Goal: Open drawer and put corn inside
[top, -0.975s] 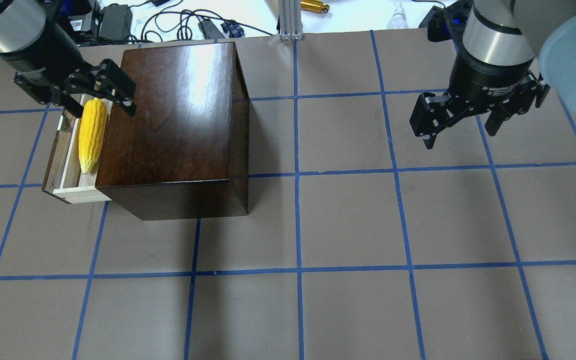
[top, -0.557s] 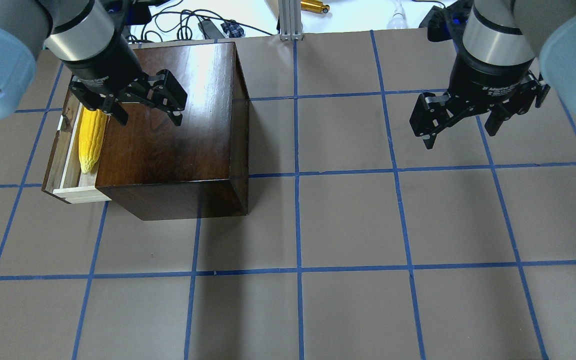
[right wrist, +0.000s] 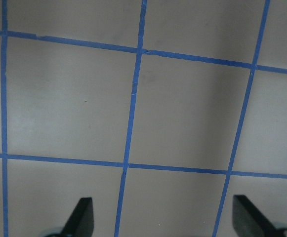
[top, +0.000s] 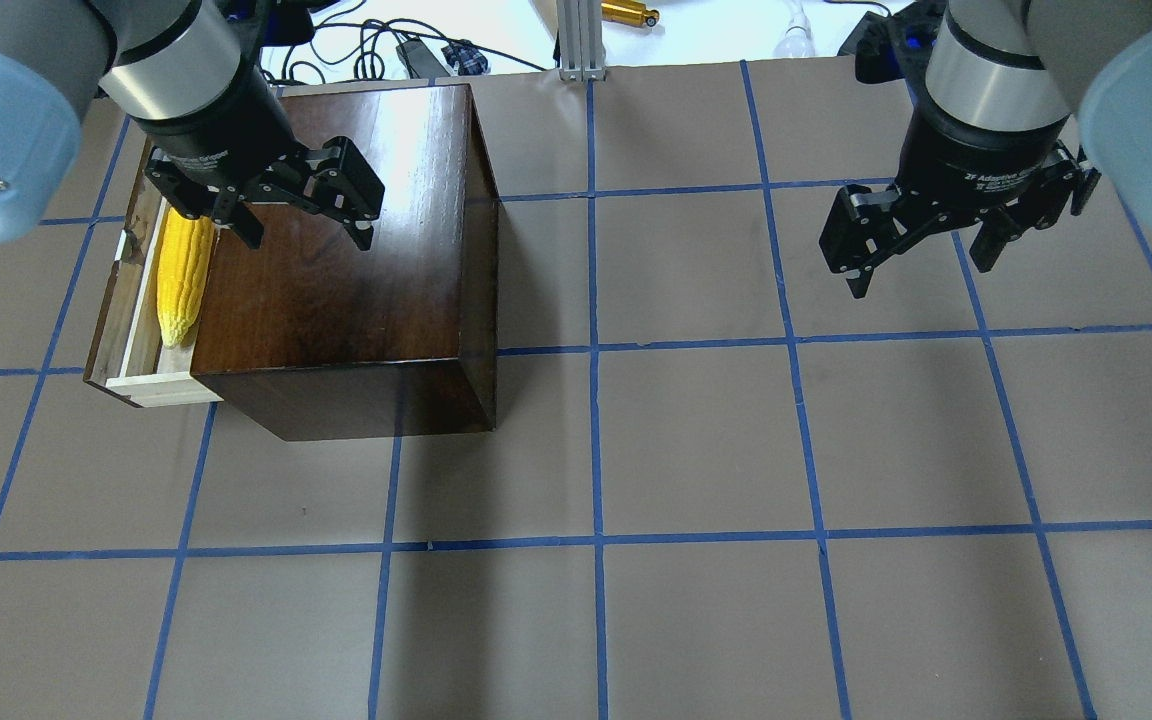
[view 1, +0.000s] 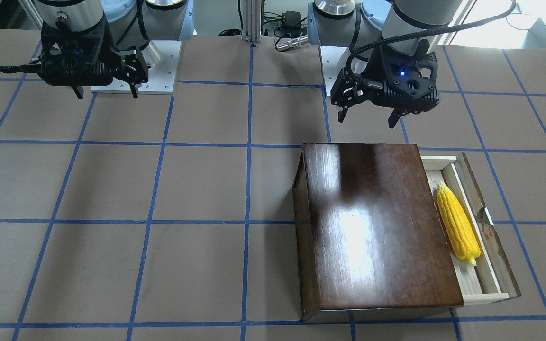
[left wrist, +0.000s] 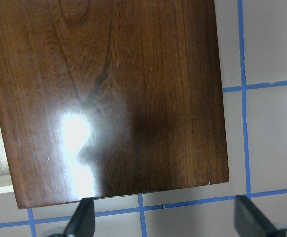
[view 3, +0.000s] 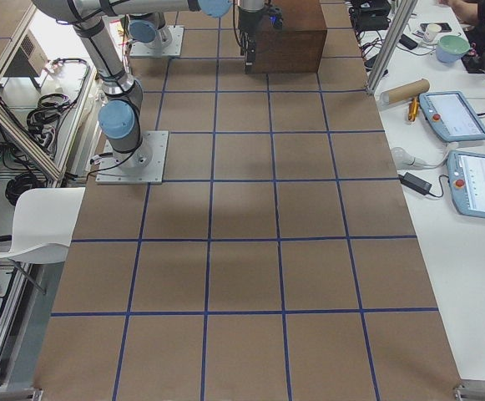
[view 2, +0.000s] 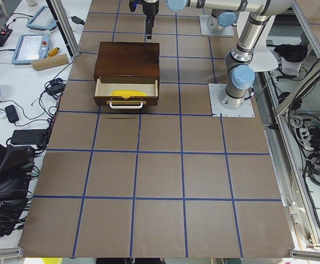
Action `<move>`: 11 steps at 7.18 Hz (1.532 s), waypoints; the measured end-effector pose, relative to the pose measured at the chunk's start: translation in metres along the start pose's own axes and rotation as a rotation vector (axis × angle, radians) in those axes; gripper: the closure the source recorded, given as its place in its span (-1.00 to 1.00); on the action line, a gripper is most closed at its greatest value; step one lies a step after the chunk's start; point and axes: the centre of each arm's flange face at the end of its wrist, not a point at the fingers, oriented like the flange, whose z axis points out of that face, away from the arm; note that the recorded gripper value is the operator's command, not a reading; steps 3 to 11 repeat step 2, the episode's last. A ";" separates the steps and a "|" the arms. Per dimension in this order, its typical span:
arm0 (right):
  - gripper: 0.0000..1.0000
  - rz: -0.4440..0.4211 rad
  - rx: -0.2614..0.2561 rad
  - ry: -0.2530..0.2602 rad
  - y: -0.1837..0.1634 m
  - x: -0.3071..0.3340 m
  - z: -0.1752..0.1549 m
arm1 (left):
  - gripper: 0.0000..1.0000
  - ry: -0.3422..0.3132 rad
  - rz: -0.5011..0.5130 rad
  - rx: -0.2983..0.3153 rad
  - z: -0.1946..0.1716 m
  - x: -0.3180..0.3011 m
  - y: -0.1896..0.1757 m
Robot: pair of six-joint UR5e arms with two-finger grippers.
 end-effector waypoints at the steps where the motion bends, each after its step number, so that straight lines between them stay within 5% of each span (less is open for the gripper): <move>1: -1.00 0.000 0.000 0.000 0.000 0.000 0.000 | -1.00 -0.001 0.000 0.001 -0.001 0.000 0.002; 11: -1.00 0.000 0.000 0.000 0.000 0.000 0.000 | -1.00 -0.001 0.000 -0.001 -0.001 0.000 0.004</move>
